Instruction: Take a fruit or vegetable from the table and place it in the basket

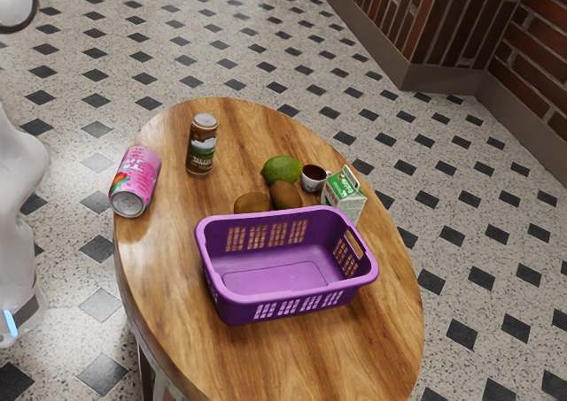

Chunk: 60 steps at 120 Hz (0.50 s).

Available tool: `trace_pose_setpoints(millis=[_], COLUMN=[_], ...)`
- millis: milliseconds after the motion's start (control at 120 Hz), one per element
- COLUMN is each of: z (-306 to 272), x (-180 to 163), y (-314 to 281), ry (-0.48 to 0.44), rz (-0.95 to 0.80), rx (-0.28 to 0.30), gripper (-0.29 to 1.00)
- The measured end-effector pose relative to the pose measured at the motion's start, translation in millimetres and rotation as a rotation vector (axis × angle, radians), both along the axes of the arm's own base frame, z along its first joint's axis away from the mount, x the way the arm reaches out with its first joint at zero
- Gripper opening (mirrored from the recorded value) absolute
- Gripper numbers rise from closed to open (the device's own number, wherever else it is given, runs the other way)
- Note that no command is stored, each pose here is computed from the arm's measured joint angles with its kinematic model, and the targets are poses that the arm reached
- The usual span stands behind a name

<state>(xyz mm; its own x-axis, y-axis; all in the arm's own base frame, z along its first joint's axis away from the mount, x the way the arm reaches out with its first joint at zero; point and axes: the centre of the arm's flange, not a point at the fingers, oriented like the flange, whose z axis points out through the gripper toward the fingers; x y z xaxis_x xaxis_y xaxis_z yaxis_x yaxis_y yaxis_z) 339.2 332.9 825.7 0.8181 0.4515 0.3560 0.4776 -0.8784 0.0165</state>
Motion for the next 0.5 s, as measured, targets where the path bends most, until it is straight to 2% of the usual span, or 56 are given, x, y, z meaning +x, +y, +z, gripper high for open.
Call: trace_pose_setpoints(millis=[42, 75, 217, 325, 425, 500], z=[17, 19, -23, -47, -71, -74], x=[-12, -8, 20, 48, 96, 107], y=[-6, -15, -43, -78, -136, -163], ry=[-0.002, 0.029, 0.289, 0.434, 0.489, 0.487], rz=[-0.005, -0.020, -0.062, -0.130, -0.277, -0.351], rx=[0.009, 0.011, -0.043, -0.067, -0.053, -0.054], gripper=[0.69, 0.69, 0.69, 0.69, 0.68, 0.68])
